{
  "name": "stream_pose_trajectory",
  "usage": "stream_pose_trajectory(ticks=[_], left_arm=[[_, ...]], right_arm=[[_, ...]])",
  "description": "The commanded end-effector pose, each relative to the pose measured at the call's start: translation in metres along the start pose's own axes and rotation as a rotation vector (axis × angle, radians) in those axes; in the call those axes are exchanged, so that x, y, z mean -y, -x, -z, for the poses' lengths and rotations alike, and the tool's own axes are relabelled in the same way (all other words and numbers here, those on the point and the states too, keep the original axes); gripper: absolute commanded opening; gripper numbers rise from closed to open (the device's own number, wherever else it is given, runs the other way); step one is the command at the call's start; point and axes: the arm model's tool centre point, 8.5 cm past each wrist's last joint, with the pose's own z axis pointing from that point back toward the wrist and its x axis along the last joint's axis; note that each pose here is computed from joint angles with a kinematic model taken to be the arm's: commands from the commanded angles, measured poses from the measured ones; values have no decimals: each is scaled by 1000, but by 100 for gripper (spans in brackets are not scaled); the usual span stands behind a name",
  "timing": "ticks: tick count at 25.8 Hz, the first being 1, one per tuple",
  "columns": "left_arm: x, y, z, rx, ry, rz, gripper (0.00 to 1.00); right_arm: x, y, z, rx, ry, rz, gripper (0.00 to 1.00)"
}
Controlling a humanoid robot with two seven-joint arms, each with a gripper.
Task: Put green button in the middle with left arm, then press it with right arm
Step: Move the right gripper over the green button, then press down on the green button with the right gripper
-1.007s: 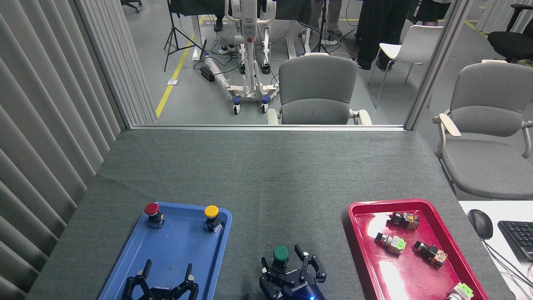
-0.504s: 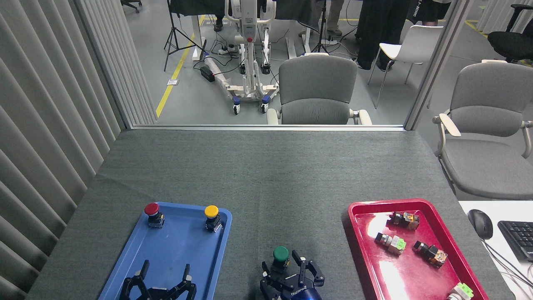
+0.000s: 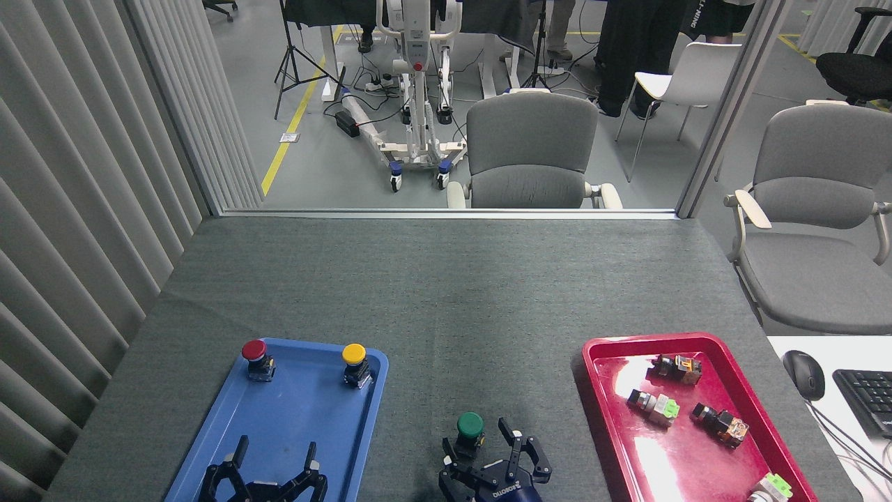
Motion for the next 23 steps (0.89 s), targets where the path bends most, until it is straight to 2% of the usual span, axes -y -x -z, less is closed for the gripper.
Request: stream_pose_trajectory(ticks=[1, 6, 10, 12, 14, 15, 16, 17, 19, 23], left_arm=[[0, 2, -1, -5, 1, 0, 100], [0, 3, 0, -9, 2, -1, 100], [1, 4, 0, -10, 2, 1, 100], [1, 4, 0, -10, 2, 1, 100], [1, 4, 0, -10, 2, 1, 100], [1, 4, 0, -10, 2, 1, 100], [0, 4, 0, -10, 0, 1, 100], [0, 4, 0, -10, 0, 0, 100], [0, 4, 0, -9, 0, -1, 100], [0, 4, 0, -9, 0, -2, 100]], right_arm=[[5, 7, -8, -64, 48, -17, 98], [27, 24, -17, -95, 162, -40, 98], [33, 25, -12, -93, 170, -45, 94], [34, 22, -11, -79, 171, -48, 77], [36, 17, -8, -55, 174, -45, 49], [36, 14, -6, -36, 168, -40, 32], [34, 11, -6, -23, 151, -36, 20], [32, 8, -6, -10, 134, -35, 13], [30, 5, -5, 4, 116, -39, 2], [25, -3, -7, 41, 99, -55, 0]])
